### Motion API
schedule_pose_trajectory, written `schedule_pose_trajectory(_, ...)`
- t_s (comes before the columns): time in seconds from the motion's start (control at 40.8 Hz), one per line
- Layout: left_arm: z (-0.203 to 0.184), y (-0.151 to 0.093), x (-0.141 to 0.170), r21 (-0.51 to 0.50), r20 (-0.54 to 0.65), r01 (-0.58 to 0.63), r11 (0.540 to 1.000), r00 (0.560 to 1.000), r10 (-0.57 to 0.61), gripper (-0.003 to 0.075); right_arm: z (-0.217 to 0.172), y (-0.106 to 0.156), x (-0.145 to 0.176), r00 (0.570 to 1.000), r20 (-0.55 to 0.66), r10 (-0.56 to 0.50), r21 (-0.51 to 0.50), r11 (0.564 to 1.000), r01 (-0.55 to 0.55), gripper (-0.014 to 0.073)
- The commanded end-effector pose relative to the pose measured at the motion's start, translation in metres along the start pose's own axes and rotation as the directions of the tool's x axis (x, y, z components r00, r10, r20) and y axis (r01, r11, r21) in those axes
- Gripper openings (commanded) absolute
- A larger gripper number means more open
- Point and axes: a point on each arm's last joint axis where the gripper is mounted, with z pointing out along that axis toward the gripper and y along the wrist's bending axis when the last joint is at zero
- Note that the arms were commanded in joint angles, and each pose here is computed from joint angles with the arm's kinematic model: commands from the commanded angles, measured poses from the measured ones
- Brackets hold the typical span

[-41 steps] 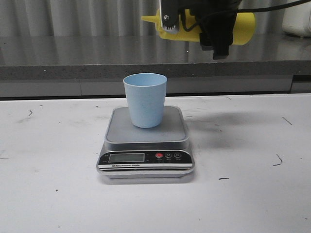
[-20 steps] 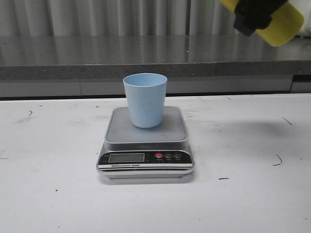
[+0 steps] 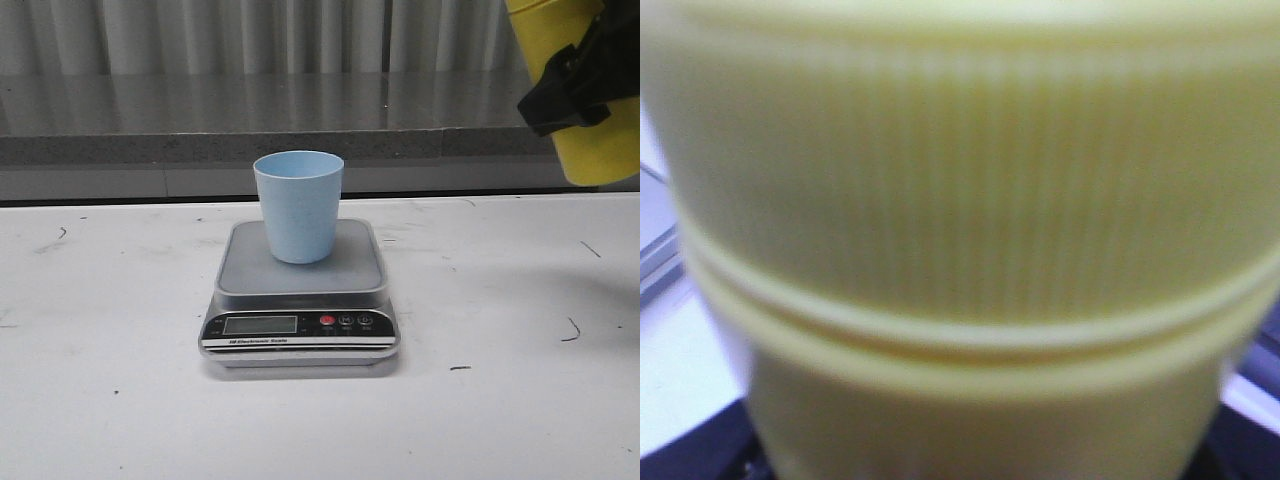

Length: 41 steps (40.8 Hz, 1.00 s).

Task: Pour seasoning into cup on scale with both arms
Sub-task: 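Turn the bottle upright and lower it to the table with the right gripper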

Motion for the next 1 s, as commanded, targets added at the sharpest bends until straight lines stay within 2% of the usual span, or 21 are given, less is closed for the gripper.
schedule_pose_trajectory(0.0, -0.004, 0.0, -0.014, 0.002, 0.097, 0.004, 1.0, 0.995, -0.005, 0.0419, -0.014, 0.001, -0.019, 0.988, 0.145, 0.048, -0.044, 0.998, -0.043, 0.0363)
schedule_pose_trajectory(0.343, -0.004, 0.0, -0.014, 0.002, 0.097, 0.004, 1.0, 0.995, -0.005, 0.0419, -0.004, 0.017, -0.002, 0.971, 0.175, 0.164, -0.161, 0.977, -0.136, 0.0363)
schedule_pose_trajectory(0.564, -0.004, 0.0, -0.014, 0.002, 0.097, 0.004, 1.0, 0.995, -0.005, 0.0419, 0.018, 0.021, 0.012, 0.968, 0.175, 0.179, -0.187, 0.972, -0.146, 0.0363)
schedule_pose_trajectory(0.711, -0.004, 0.0, -0.014, 0.002, 0.097, 0.004, 1.0, 0.995, -0.005, 0.0419, 0.032, 0.022, 0.018, 0.96, 0.227, 0.167, -0.17, 0.977, -0.13, 0.0363)
schedule_pose_trajectory(0.833, -0.004, 0.0, -0.014, 0.002, 0.097, 0.004, 1.0, 0.995, -0.005, 0.0419, 0.044, 0.02, 0.025, 0.935, 0.282, 0.215, -0.145, 0.973, -0.18, 0.0363)
schedule_pose_trajectory(0.98, -0.004, 0.0, -0.014, 0.002, 0.097, 0.004, 1.0, 0.995, -0.005, 0.0419, 0.056, 0.024, 0.03, 0.889, 0.384, 0.251, -0.179, 0.964, -0.195, 0.0363)
